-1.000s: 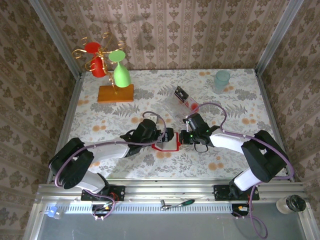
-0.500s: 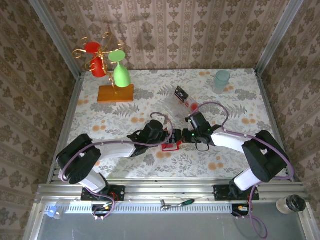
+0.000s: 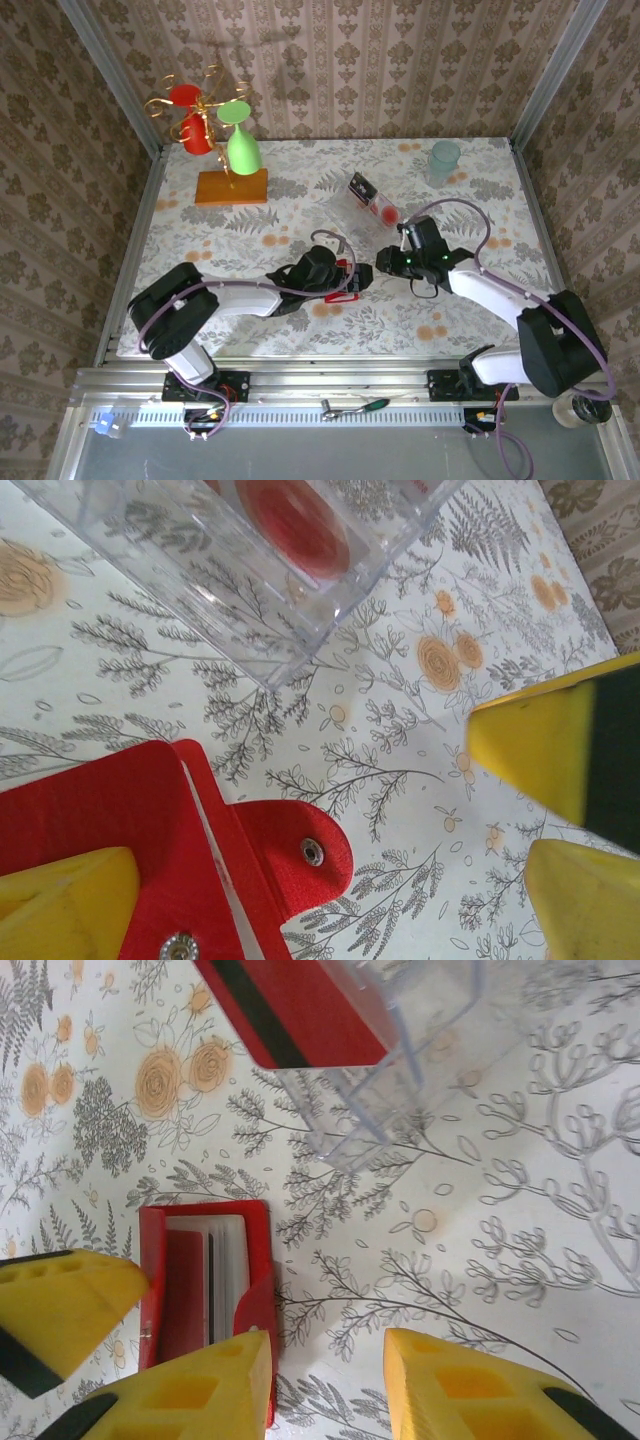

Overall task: Put the credit cards into the card holder
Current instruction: Close the card holder at the center of the table.

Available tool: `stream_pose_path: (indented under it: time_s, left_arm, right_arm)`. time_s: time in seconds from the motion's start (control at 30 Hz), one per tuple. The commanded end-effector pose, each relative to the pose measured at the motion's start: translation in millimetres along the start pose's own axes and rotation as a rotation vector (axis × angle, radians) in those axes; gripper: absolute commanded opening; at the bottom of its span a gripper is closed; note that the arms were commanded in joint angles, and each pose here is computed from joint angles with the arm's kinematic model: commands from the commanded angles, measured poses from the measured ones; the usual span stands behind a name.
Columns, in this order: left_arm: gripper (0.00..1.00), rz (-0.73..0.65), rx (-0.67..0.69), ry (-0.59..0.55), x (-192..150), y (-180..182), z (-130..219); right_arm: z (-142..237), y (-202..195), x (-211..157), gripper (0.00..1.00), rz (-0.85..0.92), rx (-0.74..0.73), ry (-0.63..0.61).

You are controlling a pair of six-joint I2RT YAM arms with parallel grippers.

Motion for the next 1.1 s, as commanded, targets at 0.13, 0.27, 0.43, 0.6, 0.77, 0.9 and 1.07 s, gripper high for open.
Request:
stream_pose_path:
  time_s: [0.13, 0.27, 0.43, 0.6, 0.77, 0.9, 1.07]
  left_arm:
    - [1.0, 0.004, 0.054, 0.009, -21.5, 1.5, -11.2]
    - [1.0, -0.005, 0.079, 0.024, -28.4, 6.6, -11.9]
    - [1.0, -0.037, 0.041, -0.019, -3.7, -5.7, -2.9]
    - [1.0, -0.032, -0.007, -0.062, 30.1, -8.3, 11.8]
    - [1.0, -0.003, -0.018, -0.103, 52.7, 3.3, 29.1]
    - [1.0, 0.013, 0.029, -0.153, 64.8, 20.7, 54.6]
    - [1.0, 0.058, 0.182, -0.215, 70.0, 54.9, 101.1]
  right_arm:
    - [11.5, -28.3, -10.1, 0.37, -0.077, -0.067, 0.016]
    - [15.9, -24.8, -9.0, 0.37, -0.065, -0.022, 0.017]
    - [19.2, -14.2, -6.0, 0.36, -0.036, 0.042, 0.025]
    - [23.7, 0.1, -7.1, 0.3, -0.035, 0.125, 0.054]
    - [29.7, 30.2, -16.4, 0.28, 0.028, 0.164, 0.064]
    - [27.1, 64.9, -27.5, 0.26, 0.119, 0.167, 0.086]
    - [10.7, 110.9, -40.1, 0.25, 0.221, 0.167, 0.138]
Point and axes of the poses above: each hand's point on the last joint's axis, 136 mm out from that joint toward the fingers, its own z axis back along the fingers, its own y axis along the line the jaws close on, x = y × z, the point moved 7 cm from there along z, back along the fingers, and after that the axes turned 9 degrees about -z, right-handed, at the moved point
